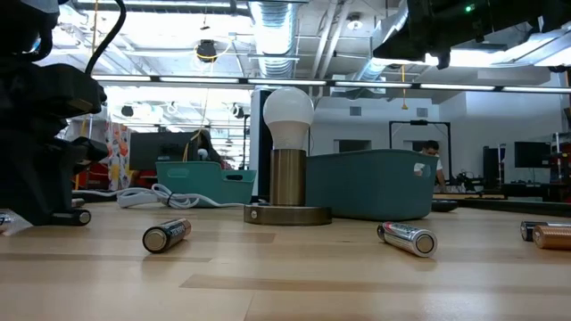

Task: Sort batteries
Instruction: Put the black battery into the blue bin

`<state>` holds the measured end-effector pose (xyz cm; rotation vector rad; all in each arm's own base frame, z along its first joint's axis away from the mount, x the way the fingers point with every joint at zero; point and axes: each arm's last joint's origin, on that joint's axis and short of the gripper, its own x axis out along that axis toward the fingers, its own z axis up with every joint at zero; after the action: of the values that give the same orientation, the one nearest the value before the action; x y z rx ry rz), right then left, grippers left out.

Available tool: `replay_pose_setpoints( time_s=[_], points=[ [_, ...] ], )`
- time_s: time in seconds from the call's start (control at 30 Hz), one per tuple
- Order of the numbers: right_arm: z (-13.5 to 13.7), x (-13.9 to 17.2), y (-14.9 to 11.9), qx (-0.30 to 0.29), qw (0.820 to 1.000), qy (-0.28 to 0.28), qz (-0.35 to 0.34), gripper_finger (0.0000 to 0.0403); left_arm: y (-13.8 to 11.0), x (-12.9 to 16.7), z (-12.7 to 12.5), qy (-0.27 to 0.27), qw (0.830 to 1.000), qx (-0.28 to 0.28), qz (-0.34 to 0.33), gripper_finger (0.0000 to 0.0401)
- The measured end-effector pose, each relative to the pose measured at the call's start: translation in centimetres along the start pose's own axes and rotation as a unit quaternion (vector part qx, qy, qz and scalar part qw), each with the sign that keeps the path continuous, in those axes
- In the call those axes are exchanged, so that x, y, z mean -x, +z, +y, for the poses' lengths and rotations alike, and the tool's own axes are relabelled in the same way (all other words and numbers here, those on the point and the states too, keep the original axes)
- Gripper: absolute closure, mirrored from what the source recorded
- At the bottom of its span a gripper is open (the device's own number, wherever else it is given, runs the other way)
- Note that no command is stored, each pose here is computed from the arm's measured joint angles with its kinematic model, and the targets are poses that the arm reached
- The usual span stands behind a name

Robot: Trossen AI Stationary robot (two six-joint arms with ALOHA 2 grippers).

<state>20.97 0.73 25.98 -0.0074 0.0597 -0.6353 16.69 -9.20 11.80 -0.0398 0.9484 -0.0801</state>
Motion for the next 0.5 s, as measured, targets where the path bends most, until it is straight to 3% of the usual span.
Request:
replay_pose_setpoints(
  time_s=[0.23, 0.5],
  points=[
    [0.0, 0.0, 0.0, 0.0, 1.0, 0.0, 0.0, 0.038, 0.0, 0.0, 0.0, 0.0, 1.0, 0.004, -0.001, 0.0351],
    [0.0, 0.0, 0.0, 0.0, 1.0, 0.0, 0.0, 0.038, 0.12, -0.02, -0.04, 0.0, 1.0, 0.011, -0.01, 0.0355]
  ],
)
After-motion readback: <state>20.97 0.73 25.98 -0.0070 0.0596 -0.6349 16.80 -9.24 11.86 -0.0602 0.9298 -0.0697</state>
